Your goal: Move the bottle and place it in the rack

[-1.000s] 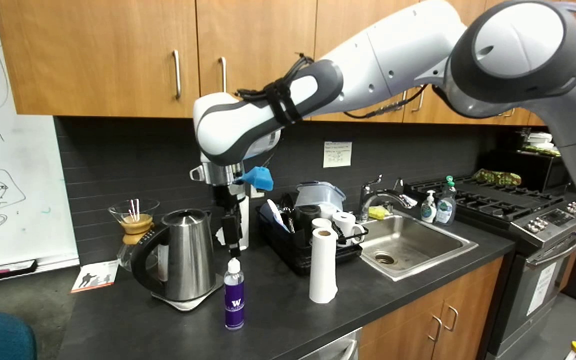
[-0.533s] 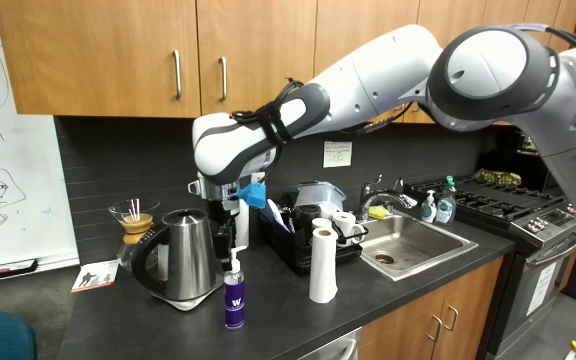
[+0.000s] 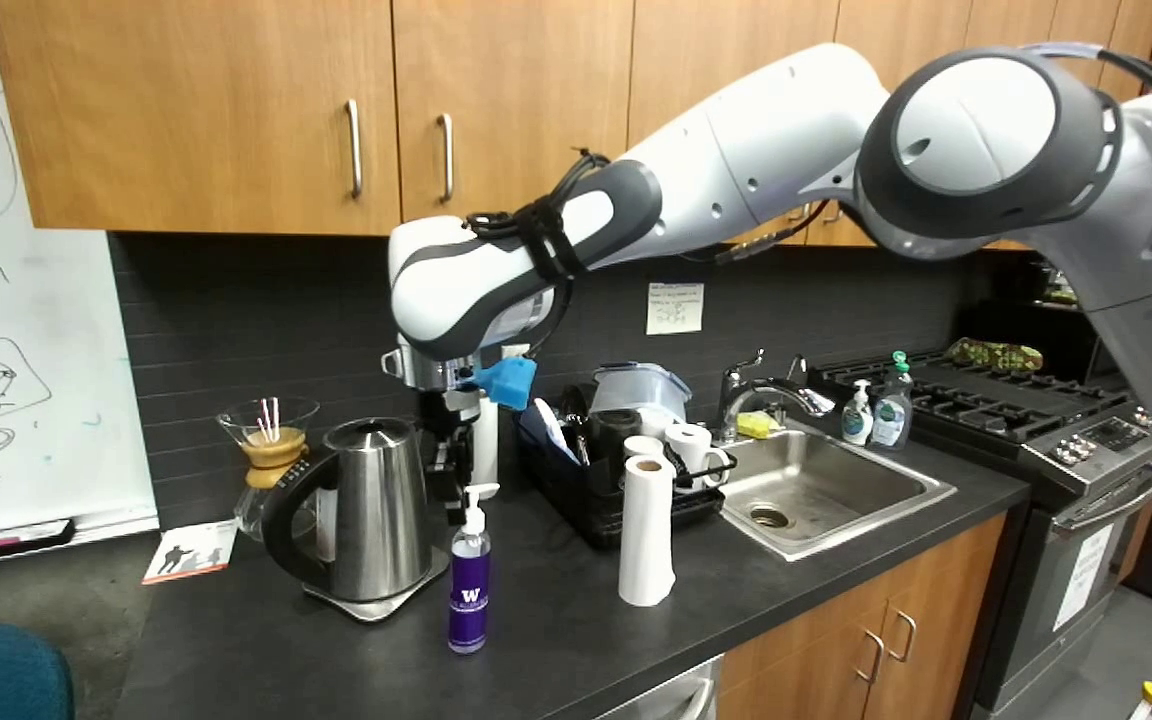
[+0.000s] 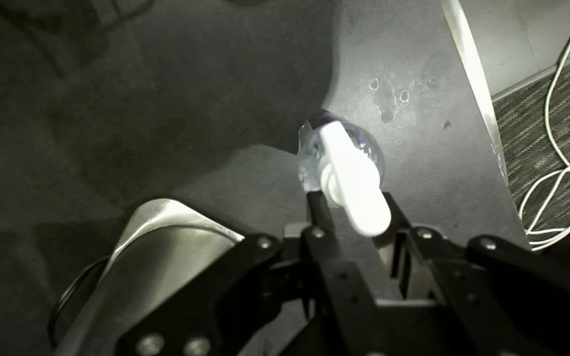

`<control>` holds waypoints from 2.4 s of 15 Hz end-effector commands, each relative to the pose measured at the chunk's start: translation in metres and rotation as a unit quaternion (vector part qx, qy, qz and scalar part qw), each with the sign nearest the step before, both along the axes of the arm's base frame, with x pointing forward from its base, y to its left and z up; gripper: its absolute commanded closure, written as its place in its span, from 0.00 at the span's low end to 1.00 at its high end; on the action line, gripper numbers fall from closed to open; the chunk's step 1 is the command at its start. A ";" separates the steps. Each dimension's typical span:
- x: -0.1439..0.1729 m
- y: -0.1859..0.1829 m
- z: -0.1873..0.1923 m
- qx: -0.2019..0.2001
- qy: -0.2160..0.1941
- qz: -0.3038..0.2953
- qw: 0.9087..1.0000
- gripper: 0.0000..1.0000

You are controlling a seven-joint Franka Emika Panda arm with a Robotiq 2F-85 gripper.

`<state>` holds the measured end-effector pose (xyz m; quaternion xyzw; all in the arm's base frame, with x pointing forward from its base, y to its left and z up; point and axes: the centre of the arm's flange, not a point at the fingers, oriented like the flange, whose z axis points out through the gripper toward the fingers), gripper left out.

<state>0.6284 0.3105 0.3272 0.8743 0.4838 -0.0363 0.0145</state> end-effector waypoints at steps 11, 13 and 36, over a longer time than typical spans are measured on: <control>-0.023 -0.024 0.076 -0.022 -0.047 -0.042 0.998 0.94; -0.028 -0.034 0.093 -0.029 -0.054 -0.060 0.996 0.94; 0.012 -0.222 0.170 -0.072 -0.062 -0.270 0.958 0.94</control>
